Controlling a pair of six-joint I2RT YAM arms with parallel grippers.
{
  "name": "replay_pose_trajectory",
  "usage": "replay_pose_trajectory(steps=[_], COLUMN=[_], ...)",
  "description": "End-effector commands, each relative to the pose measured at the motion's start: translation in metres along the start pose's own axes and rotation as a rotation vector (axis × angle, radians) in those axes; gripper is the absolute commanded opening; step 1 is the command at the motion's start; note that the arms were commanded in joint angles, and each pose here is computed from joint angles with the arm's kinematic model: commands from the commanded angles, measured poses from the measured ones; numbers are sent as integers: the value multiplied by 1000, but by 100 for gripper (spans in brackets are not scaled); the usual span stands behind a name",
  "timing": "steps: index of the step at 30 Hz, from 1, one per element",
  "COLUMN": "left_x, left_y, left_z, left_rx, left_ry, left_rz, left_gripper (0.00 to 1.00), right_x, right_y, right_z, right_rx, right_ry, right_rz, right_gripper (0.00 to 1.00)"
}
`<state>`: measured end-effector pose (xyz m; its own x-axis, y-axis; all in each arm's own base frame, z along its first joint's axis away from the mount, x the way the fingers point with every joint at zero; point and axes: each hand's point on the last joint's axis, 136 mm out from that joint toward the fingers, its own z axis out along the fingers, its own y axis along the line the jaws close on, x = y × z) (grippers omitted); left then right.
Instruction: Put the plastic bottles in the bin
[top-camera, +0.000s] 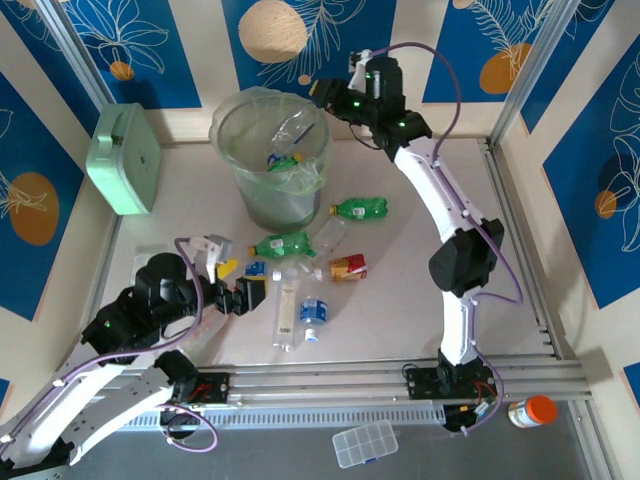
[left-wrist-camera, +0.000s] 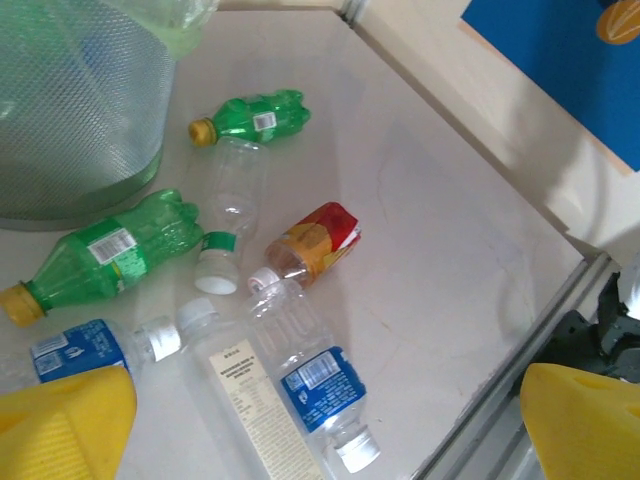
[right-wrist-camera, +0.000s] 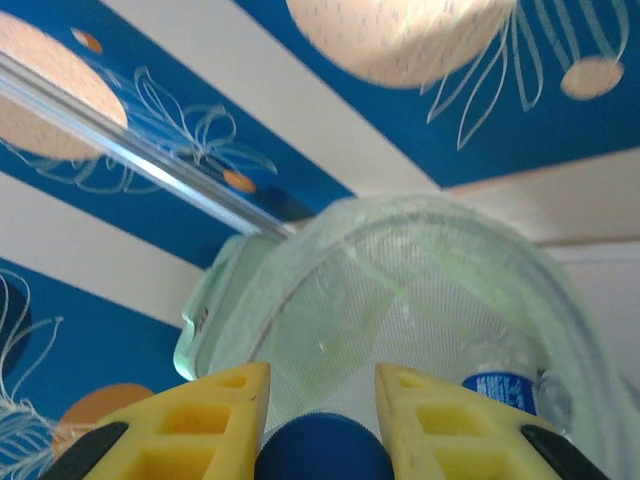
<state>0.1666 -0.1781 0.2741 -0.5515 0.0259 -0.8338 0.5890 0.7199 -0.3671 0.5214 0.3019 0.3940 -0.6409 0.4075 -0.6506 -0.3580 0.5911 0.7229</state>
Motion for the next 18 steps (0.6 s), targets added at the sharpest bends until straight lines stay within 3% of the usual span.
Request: replay_pose_trajectory(steps=[1,7,11,18], left_x=[-15,-13,-8,3], left_y=[1,6,9,14], left_z=[-11,-9,-5,3], left_rx=[-29,-61,-66,-79], left_ry=[-53,-38,-23,7], left_rz=[40,50,39,15], left_gripper=[98,97,97,97], right_x=[36,67,79,72], right_y=[-1,0,2,17], right_z=[13,27,25,9], right_rx=[8,20,51,43], right_ry=[148,252,272,262], right_rz=[-9,-60,-100,-123], right_gripper=[4,16,33,50])
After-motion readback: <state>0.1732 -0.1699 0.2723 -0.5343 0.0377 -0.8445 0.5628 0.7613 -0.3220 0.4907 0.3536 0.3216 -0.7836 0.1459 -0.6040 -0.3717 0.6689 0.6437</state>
